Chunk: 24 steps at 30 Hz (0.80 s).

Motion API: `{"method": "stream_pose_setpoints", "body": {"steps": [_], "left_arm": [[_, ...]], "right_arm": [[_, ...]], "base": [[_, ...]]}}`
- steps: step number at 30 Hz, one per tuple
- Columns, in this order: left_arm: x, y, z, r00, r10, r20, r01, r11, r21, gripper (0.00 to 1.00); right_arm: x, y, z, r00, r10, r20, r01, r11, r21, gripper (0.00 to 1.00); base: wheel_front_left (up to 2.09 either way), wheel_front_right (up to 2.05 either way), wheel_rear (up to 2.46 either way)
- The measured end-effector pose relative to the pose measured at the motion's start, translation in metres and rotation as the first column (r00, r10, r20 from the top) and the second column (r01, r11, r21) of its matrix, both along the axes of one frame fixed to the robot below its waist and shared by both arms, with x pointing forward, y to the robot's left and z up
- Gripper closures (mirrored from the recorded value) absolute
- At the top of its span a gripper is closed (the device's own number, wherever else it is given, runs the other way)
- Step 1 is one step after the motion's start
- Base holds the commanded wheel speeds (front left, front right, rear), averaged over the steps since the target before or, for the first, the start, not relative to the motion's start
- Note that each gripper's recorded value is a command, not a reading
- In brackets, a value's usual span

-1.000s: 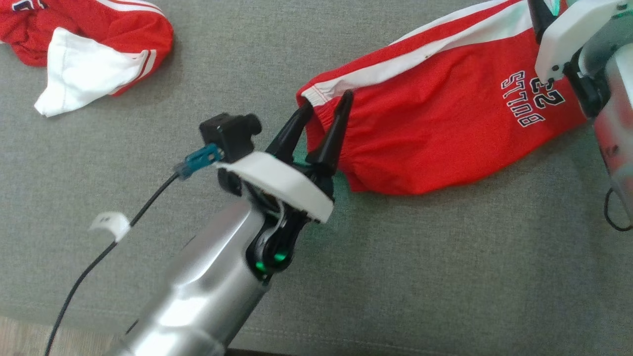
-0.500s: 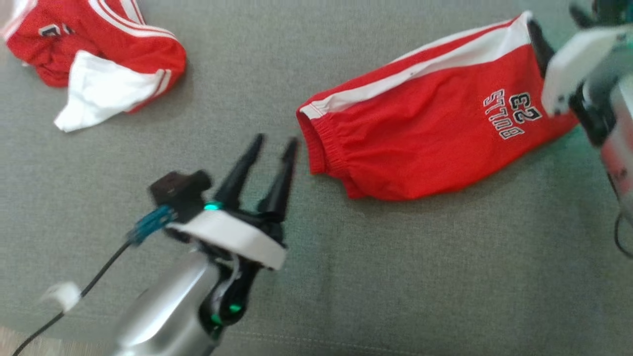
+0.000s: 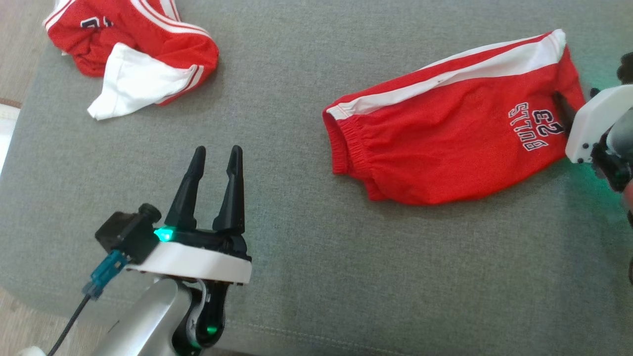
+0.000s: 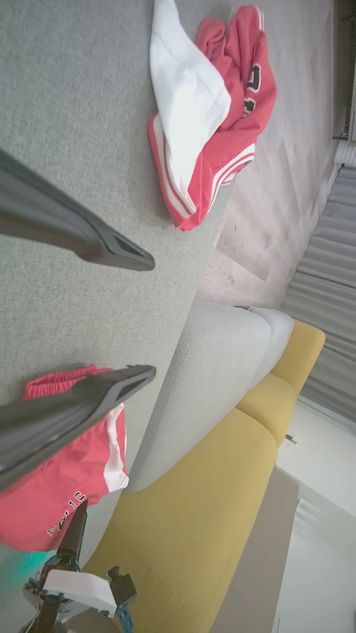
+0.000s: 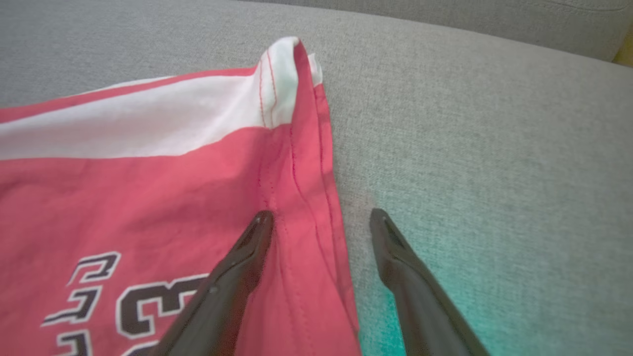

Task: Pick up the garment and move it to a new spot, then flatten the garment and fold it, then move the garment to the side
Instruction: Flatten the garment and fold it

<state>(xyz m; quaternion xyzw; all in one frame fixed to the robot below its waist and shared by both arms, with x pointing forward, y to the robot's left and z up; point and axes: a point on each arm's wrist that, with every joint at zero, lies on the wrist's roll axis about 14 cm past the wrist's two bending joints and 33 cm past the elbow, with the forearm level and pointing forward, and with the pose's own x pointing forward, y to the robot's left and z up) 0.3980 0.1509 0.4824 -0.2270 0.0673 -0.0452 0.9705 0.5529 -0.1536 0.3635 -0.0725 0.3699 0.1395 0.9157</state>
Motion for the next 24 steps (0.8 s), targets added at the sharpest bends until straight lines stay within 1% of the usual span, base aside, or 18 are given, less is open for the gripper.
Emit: {"method": "stream_pose_setpoints", "body": {"steps": [1,2,3,4,5,6,12,15,19,24], "left_arm": [[0.000,0.001,0.000,1.000,0.005,0.003,-0.005,1.000,0.002,0.00],[0.000,0.003,0.000,1.000,0.010,0.005,-0.010,1.000,0.007,0.00],[0.000,0.005,-0.001,1.000,0.020,0.003,-0.020,1.000,0.017,0.00],[0.000,0.007,-0.001,1.000,0.025,0.005,-0.025,0.999,0.028,0.00],[0.000,0.008,-0.001,1.000,0.026,0.008,-0.026,0.999,0.040,0.00],[0.000,0.008,0.000,1.000,0.024,0.013,-0.024,0.999,0.045,0.00],[0.004,0.002,0.008,0.999,0.007,0.049,-0.010,0.998,0.056,0.00],[0.005,-0.001,0.013,0.998,-0.005,0.067,0.001,0.998,0.060,0.00],[0.005,-0.003,0.020,0.996,-0.011,0.090,0.005,0.998,0.067,0.00],[-0.003,-0.015,0.011,0.996,-0.049,0.070,0.043,0.995,0.087,0.00]], "right_arm": [[0.000,0.001,-0.003,1.000,-0.003,-0.011,0.003,1.000,0.005,0.00],[0.000,0.002,-0.004,1.000,-0.004,-0.019,0.004,1.000,0.007,0.07],[0.001,0.003,-0.004,1.000,-0.009,-0.025,0.009,1.000,0.014,0.34],[0.001,0.002,-0.004,0.999,-0.019,-0.031,0.019,1.000,0.023,0.56],[0.000,0.002,-0.004,0.999,-0.025,-0.040,0.026,0.999,0.030,0.69],[-0.001,0.003,-0.003,0.999,-0.028,-0.046,0.029,0.999,0.036,1.00],[-0.009,0.007,0.003,0.998,-0.039,-0.040,0.041,0.997,0.066,1.00],[-0.015,0.008,0.010,0.998,-0.058,-0.011,0.058,0.993,0.102,1.00],[-0.026,0.004,0.027,0.992,-0.115,0.044,0.106,0.980,0.171,1.00],[-0.043,-0.019,0.047,0.973,-0.196,0.117,0.168,0.962,0.217,1.00]], "base": [[0.00,0.00,0.00],[0.00,0.00,0.00],[0.00,0.00,0.00],[0.00,0.00,0.00],[0.00,0.00,0.00],[0.00,0.00,0.00],[0.00,0.00,0.00],[0.00,0.00,0.00],[0.00,0.00,0.00],[0.00,0.00,0.00]]}}
